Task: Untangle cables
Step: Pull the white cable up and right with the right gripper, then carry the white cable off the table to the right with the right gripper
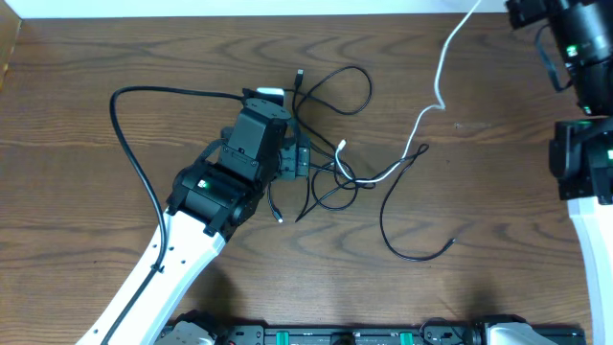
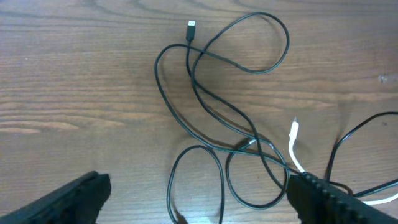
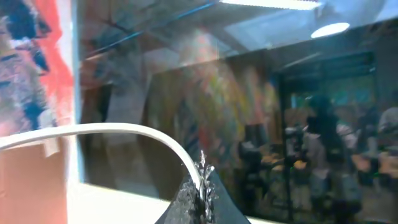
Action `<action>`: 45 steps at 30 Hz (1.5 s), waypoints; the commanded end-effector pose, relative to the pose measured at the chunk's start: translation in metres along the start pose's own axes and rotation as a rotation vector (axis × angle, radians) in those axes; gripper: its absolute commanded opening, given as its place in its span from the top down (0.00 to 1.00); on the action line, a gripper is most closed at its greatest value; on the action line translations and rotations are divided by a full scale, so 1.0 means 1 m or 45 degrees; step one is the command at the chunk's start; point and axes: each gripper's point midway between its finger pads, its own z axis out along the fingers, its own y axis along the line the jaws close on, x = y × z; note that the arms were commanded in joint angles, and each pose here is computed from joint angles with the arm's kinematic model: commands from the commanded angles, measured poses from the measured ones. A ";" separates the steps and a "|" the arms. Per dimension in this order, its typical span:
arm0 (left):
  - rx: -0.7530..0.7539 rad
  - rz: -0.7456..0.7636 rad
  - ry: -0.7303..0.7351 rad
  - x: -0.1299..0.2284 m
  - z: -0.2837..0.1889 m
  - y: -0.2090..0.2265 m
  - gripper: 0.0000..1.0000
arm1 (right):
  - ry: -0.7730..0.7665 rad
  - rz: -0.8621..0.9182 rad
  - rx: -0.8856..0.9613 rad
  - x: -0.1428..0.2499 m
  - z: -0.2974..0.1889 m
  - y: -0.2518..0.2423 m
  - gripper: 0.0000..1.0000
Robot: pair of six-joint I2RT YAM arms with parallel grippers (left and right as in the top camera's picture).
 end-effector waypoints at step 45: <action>-0.010 0.017 -0.005 -0.003 -0.001 0.000 0.03 | 0.066 -0.832 0.642 -0.083 -0.052 -0.135 0.99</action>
